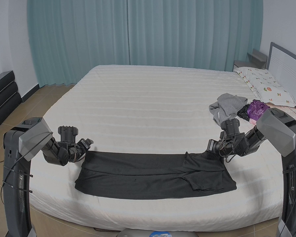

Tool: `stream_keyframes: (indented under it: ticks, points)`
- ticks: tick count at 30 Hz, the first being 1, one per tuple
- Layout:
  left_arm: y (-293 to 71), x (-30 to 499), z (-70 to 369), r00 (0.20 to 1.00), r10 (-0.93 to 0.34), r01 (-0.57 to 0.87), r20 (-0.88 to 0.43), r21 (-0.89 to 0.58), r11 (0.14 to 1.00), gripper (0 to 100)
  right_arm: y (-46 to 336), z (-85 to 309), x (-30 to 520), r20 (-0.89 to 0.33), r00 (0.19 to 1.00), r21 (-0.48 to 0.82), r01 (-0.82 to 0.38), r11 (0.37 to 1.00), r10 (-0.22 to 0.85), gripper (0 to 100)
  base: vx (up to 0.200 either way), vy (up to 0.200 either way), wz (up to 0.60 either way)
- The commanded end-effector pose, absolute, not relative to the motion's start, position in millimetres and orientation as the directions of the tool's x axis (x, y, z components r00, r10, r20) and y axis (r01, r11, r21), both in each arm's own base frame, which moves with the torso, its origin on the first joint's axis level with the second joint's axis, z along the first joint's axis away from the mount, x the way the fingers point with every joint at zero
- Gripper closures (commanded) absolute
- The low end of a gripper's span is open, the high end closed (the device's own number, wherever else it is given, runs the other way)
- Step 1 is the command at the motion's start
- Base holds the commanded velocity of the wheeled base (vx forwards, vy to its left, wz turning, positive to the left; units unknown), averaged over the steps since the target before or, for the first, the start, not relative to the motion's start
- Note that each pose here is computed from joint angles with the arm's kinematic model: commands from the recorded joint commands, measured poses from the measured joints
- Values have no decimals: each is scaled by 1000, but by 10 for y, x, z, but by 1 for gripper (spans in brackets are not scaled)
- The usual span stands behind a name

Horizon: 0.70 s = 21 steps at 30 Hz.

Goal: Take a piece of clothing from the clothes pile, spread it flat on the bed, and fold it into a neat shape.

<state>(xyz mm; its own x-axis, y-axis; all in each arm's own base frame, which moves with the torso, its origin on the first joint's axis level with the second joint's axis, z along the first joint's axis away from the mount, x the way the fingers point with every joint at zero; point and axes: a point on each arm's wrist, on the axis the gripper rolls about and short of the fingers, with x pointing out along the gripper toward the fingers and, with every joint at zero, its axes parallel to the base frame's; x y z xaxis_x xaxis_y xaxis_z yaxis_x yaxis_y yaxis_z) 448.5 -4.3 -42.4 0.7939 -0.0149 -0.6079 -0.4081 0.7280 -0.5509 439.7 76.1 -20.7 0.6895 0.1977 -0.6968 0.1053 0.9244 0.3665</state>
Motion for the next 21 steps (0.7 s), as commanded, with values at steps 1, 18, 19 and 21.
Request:
stream_keyframes:
  ticks: [1, 18, 19, 21]
  points:
    - [-43, 4487, -420, 795, -15, -407, -607, -551, 728, 0, 728, -171, 4409, -687, 700, 369, 107, 923, 193, 100, 0, 0, 0]
    - [-20, 4418, -318, 793, -30, -404, -609, -562, 722, 0, 691, -120, 4387, -682, 706, 378, 113, 919, 193, 0, 0, 0, 0]
    - [-2, 4376, -270, 792, -39, -401, -610, -566, 720, 0, 670, -56, 4336, -681, 706, 387, 124, 914, 193, 0, 0, 0, 0]
    - [-6, 4322, -244, 785, -57, -395, -617, -570, 720, 0, 642, 25, 4271, -679, 707, 408, 138, 903, 199, 0, 0, 0, 0]
